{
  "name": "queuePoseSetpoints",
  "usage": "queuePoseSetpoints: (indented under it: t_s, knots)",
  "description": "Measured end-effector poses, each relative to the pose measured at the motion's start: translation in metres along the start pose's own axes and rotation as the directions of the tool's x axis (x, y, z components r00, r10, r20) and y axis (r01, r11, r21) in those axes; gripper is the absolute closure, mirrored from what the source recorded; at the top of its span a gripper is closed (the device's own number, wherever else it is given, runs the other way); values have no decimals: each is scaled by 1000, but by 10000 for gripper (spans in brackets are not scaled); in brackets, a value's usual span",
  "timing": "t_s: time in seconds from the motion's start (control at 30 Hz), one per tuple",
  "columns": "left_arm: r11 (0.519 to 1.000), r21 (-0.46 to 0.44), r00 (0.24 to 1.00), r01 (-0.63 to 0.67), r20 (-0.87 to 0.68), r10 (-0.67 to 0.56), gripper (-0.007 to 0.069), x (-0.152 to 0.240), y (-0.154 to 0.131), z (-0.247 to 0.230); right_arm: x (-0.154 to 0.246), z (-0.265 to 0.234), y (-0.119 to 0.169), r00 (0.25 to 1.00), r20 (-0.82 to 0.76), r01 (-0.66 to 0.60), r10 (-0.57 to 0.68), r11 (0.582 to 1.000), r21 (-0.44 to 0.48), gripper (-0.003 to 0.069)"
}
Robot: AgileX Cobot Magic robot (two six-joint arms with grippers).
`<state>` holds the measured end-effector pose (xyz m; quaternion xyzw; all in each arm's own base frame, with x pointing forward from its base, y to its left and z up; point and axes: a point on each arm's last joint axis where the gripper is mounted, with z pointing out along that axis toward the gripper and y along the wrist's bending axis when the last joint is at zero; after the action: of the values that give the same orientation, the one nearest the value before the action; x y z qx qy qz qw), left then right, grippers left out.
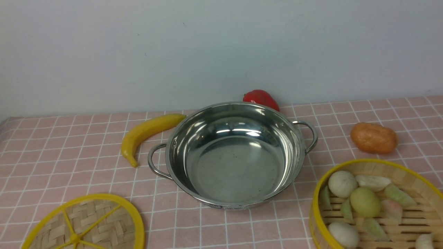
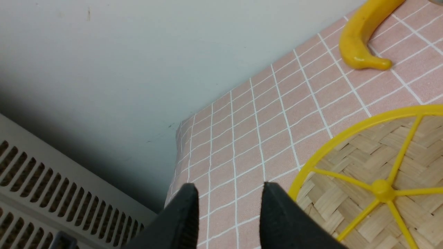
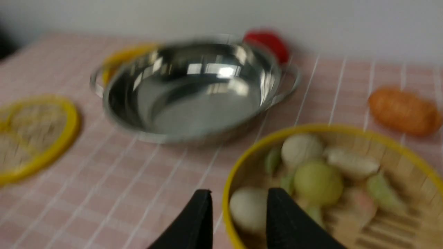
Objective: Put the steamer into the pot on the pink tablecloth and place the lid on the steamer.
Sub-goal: 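Reach for and grasp the rim of the bamboo steamer holding the buns with the right gripper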
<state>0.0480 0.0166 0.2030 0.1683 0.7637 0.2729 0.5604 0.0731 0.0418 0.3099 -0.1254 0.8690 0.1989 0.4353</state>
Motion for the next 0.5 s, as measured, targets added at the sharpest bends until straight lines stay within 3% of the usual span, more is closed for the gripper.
queuePoseSetpoints:
  t_s: [0.07,0.17,0.33,0.43,0.5]
  knots:
    - [1000,0,1000,0,0,0,382,0,0,0,-11,15,-3,972,-235,9,-24,998,-65,419]
    - [1000,0,1000,0,0,0,382,0,0,0,-23,30,-9,949,-307,43,-73,994,-103,419]
    - [1000,0,1000,0,0,0,382,0,0,0,-36,62,-17,868,-399,216,-294,949,-231,419]
    - [1000,0,1000,0,0,0,382,0,0,0,-29,76,-14,779,-473,304,-411,908,-287,419]
    - [1000,0,1000,0,0,0,382,0,0,0,-22,84,-12,681,-533,389,-503,864,-319,419]
